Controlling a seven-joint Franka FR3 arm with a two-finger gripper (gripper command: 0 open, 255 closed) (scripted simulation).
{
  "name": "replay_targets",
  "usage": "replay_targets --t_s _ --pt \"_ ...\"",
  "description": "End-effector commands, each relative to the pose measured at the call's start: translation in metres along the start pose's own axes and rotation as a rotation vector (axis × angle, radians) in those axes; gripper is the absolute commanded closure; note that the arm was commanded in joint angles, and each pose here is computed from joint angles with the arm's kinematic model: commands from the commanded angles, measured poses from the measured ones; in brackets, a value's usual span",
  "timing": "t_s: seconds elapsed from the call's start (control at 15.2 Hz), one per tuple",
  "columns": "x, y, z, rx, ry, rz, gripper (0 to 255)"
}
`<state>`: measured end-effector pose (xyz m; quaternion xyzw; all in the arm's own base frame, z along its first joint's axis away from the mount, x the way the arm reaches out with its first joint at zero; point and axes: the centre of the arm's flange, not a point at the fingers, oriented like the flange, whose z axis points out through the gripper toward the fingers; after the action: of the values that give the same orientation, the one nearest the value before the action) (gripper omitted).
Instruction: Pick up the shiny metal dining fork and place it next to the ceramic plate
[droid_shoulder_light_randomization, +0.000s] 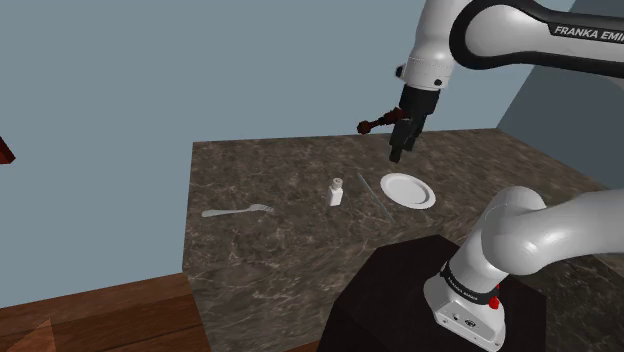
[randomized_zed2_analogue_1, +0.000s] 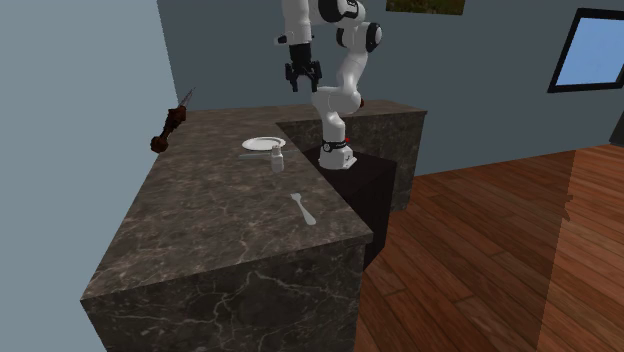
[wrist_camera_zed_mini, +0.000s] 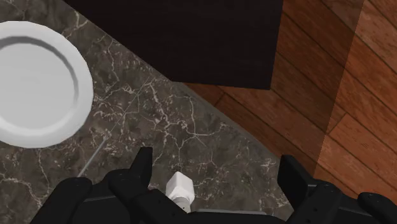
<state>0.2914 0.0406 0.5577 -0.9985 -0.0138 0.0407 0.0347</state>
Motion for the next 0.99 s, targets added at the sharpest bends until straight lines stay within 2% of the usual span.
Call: replay_targets --t_s 0.0,0.92 --pt "0.000 0.000 0.000 0.000 0.000 0.000 0" --pt "0.160 -0.062 0.081 -0.014 -0.036 -0.256 0"
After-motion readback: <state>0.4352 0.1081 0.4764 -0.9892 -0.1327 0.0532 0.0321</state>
